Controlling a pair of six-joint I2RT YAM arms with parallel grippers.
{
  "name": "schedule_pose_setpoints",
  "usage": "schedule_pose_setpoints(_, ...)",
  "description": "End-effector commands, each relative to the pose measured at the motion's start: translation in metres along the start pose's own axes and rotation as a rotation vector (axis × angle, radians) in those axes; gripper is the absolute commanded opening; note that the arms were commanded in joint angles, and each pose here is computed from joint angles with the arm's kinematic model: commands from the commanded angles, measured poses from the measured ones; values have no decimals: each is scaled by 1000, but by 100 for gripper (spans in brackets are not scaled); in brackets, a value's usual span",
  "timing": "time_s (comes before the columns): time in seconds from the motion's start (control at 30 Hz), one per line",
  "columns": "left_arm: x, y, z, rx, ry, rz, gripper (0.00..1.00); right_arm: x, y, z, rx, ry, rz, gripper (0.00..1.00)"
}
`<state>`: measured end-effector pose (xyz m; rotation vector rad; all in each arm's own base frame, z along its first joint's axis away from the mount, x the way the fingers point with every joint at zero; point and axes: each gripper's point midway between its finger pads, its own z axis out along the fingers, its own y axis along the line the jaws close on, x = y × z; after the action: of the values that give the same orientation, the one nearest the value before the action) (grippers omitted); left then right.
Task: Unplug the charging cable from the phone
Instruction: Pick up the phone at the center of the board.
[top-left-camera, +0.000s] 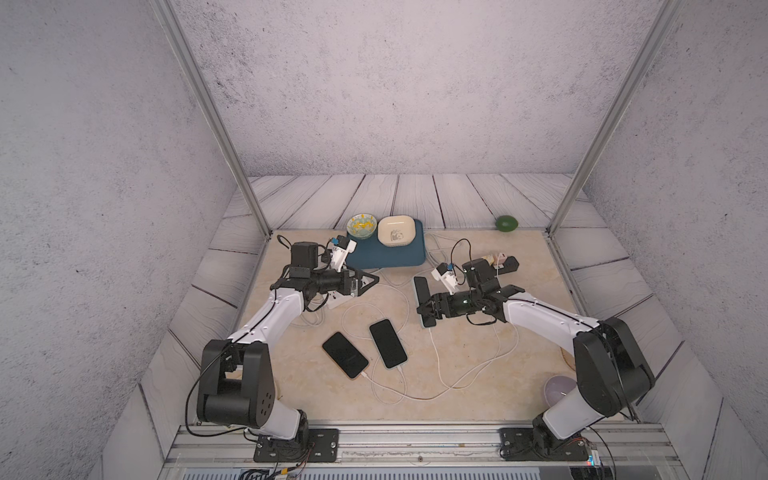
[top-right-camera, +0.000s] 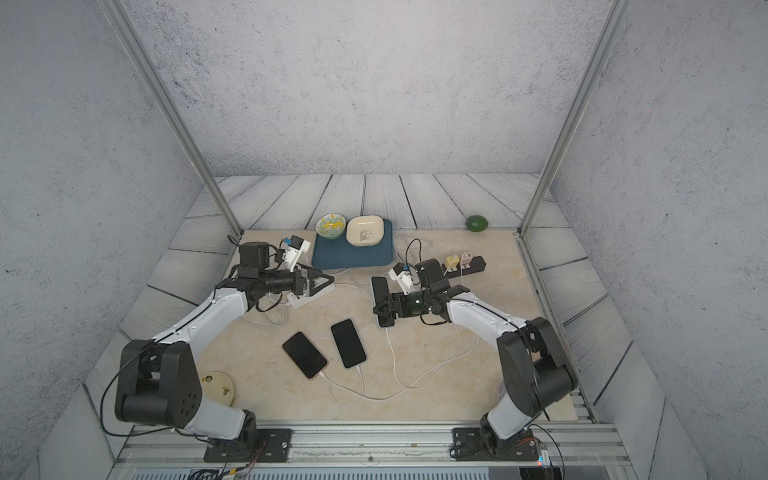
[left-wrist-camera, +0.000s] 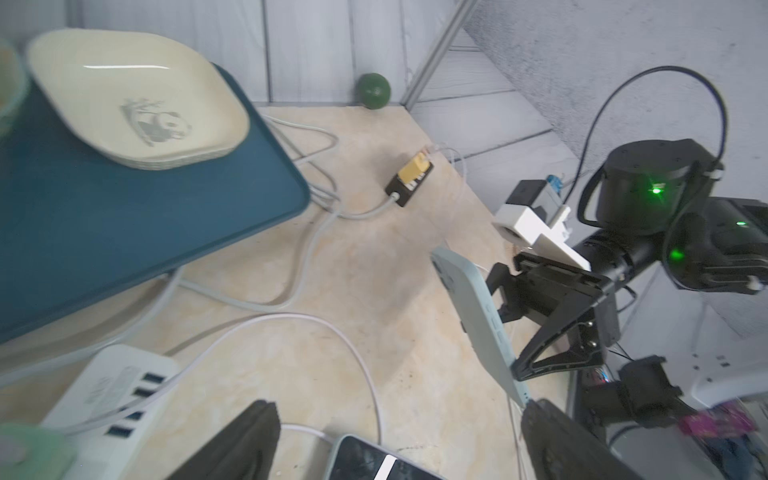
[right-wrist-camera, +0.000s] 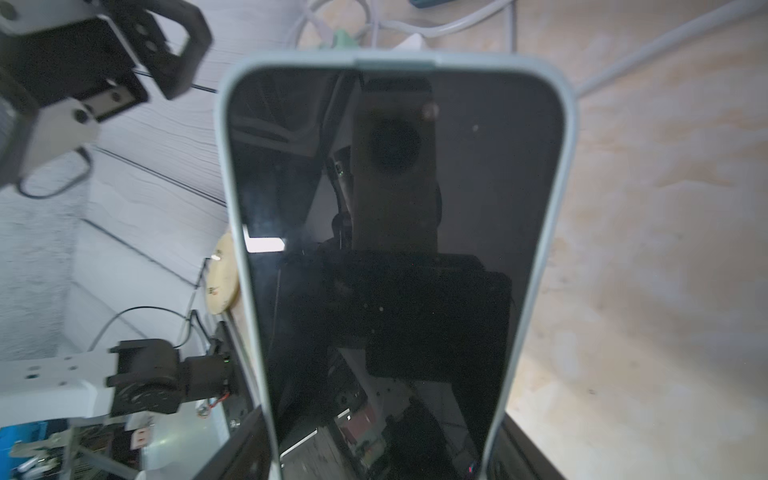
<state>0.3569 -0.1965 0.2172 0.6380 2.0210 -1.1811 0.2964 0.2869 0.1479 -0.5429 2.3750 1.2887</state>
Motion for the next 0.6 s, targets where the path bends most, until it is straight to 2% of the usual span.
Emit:
schedule_pose_setpoints(0.0, -4, -38, 5, 163, 13, 25, 98, -28, 56, -18, -239, -136, -110, 57)
schedule_pose_setpoints(0.13, 5, -66, 11, 271, 48, 59, 98, -19, 67, -19, -306, -143, -132, 56)
schedule_pose_setpoints(0.37, 27, -106, 18, 428, 136, 100, 98, -4, 100, -18, -476, -171, -256, 55)
schedule_pose_setpoints(0.57, 39, -117, 27, 440, 182, 122, 98, -7, 118, -26, -623, -242, -280, 54)
